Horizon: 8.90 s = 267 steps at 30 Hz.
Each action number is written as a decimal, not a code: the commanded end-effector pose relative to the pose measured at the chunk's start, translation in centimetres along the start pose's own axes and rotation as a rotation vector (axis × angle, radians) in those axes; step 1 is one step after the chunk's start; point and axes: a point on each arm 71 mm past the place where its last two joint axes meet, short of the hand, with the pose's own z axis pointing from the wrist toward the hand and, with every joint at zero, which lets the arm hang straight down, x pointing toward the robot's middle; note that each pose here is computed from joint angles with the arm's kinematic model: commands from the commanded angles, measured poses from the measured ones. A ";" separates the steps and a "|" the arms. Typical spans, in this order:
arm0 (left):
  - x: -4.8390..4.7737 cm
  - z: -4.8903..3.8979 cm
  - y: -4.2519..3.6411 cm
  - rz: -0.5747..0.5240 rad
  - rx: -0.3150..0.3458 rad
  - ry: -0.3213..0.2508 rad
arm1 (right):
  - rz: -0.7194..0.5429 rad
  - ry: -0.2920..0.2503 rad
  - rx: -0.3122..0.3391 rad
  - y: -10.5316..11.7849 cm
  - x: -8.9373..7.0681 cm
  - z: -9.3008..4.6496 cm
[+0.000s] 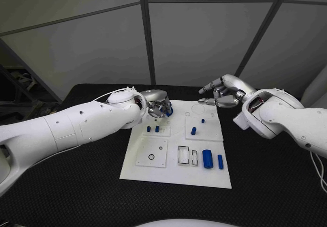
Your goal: Assemble the parts on the task board
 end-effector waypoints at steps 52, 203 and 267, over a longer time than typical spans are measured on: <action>1.00 -2.31 3.56 -0.048 -0.118 0.117 | -0.003 -0.004 -0.003 0.0 -0.2 0.0; -2.22 -9.26 6.48 -1.139 0.048 -0.236 | -0.500 0.019 -0.227 4.9 7.5 -1.8; -1.80 -8.32 5.51 -1.151 0.061 -0.196 | -0.495 0.359 -0.282 7.4 19.9 -0.9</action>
